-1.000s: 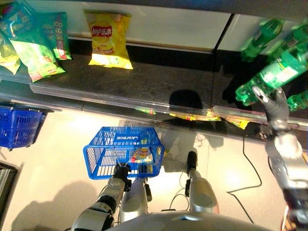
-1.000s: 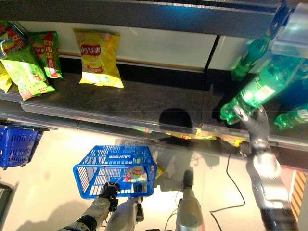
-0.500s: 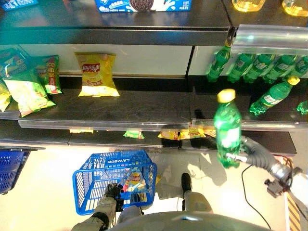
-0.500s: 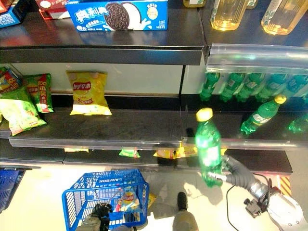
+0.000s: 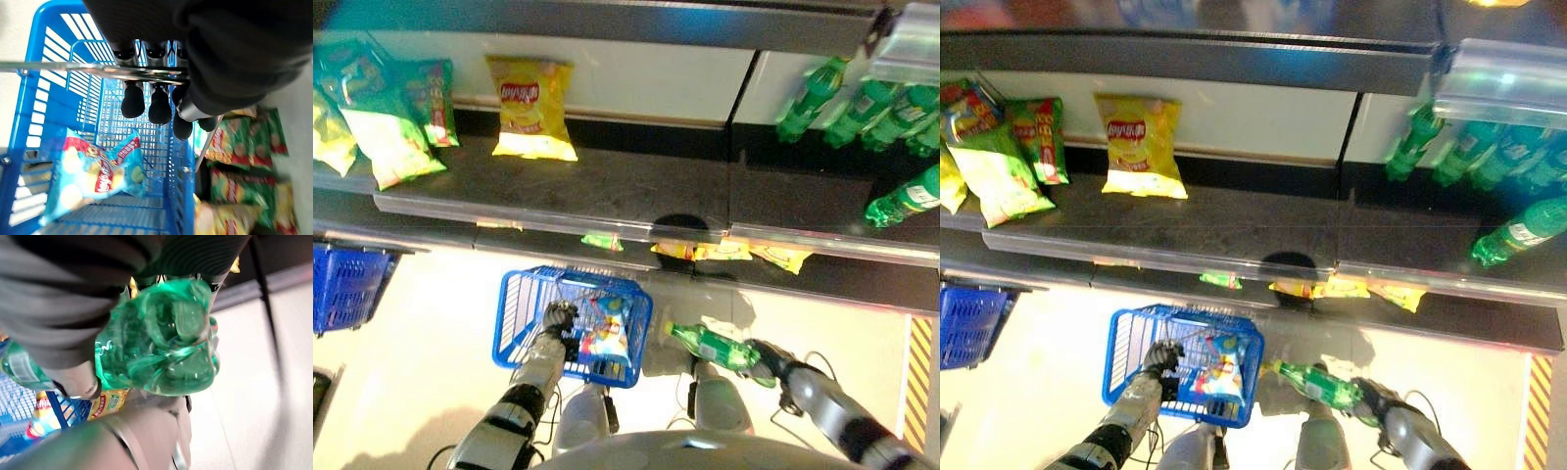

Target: Pick up the snacks into the basket

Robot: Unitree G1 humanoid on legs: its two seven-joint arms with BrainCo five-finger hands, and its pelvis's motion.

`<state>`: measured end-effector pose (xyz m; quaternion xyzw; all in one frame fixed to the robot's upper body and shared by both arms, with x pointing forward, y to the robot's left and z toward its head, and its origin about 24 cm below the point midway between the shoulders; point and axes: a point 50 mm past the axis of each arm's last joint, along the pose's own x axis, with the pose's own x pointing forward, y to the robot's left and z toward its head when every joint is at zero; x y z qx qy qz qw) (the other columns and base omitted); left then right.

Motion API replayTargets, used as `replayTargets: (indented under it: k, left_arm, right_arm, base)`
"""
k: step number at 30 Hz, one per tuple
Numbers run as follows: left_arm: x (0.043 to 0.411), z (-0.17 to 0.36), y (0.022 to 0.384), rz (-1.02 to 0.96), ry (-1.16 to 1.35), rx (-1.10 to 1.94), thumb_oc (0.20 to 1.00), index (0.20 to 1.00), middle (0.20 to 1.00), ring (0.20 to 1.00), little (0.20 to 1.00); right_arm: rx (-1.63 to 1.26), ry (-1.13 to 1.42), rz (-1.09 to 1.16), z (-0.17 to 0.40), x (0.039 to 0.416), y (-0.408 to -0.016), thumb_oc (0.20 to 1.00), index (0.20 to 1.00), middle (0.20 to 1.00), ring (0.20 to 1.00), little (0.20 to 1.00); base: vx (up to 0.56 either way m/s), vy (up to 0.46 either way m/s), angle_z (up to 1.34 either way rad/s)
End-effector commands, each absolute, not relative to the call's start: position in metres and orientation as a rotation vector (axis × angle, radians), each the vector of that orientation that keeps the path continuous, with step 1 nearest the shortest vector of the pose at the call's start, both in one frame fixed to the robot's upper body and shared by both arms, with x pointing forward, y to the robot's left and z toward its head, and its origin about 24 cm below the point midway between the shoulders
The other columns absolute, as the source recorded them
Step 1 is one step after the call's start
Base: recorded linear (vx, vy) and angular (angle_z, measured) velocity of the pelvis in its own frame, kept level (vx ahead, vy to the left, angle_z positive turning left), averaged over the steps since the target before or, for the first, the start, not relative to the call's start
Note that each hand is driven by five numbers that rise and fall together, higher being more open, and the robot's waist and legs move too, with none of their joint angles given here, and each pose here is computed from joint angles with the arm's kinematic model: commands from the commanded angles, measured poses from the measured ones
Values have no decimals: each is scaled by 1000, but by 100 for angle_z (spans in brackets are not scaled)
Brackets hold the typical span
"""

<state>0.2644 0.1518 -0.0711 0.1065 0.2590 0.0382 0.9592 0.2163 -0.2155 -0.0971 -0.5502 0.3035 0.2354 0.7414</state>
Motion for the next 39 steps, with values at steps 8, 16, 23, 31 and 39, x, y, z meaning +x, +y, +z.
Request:
replayTargets:
  k: [8,16,23,31,39]
  left_arm:
    - [323,27,56,-158,99,109,200,200,200,200,200]
    - [308,29,11,-287,90,102,200,200,200,200,200]
    - [300,52,-11,-327,1,15,200,200,200,200,200]
    - [286,84,-15,-379,-113,-149,200,200,200,200,200]
    - [279,111,-22,-465,-181,-248,200,200,200,200,200]
  right_arm:
    - [-1217,414,517,-71,277,-137,200,200,200,200,200]
    - [-1089,334,395,-43,310,-104,200,200,200,200,200]
    - [-850,284,265,-16,331,-78,200,200,200,200,200]
    - [-679,234,4,26,365,-100,200,200,200,200,200]
    - [-686,191,-21,47,379,-108,1000,1000,1000,1000,1000]
  base:
    - [-33,19,8]
    - [-14,5,2]
    - [-35,12,3]
    - [-31,26,5]
    - [-19,20,11]
